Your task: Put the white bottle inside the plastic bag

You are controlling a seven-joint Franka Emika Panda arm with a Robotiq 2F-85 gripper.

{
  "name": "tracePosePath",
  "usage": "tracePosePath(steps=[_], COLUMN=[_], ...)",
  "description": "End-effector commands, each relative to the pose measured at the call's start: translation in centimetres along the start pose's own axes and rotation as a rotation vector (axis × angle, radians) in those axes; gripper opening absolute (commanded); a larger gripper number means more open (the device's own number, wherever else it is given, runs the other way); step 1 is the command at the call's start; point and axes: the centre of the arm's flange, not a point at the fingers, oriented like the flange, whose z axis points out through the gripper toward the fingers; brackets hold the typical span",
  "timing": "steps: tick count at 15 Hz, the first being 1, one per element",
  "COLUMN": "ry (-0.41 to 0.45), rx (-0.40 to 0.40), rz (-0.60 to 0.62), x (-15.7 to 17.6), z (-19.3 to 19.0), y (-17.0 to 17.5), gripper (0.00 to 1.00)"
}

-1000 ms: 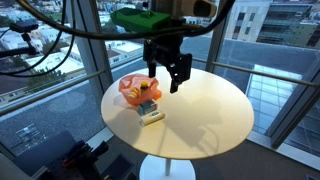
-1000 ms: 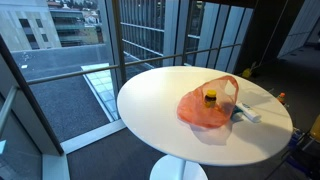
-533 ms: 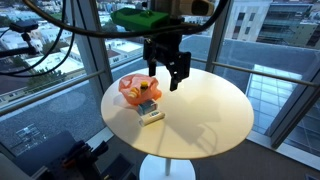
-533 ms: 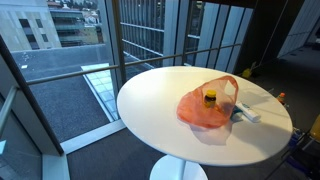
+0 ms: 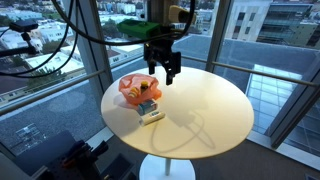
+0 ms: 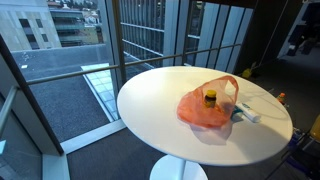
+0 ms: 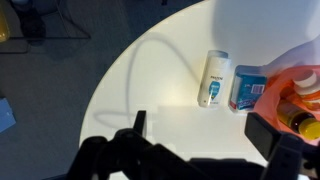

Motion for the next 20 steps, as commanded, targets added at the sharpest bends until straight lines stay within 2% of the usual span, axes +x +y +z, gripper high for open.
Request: tracePosePath(steps=[1,10,12,13,17,20], ry=[0.003,-0.039,-0.058,-0.063,-0.063,-0.085], rx=[-0.033,-0.046,-0.039,-0.037,-0.039,-0.053], rz=[0.026,0.012,-0.006,-0.003,-0.004,-0.013], x=[3.0,7.3,7.4,6.1,6.7,6.5], z=[1.8,11.6,12.1,12.6,12.8,14.5], y=[-1.9,-5.4,-5.5,-5.3,-5.4,-5.9], gripper=[1.00,1.00,1.00,1.00,1.00,1.00])
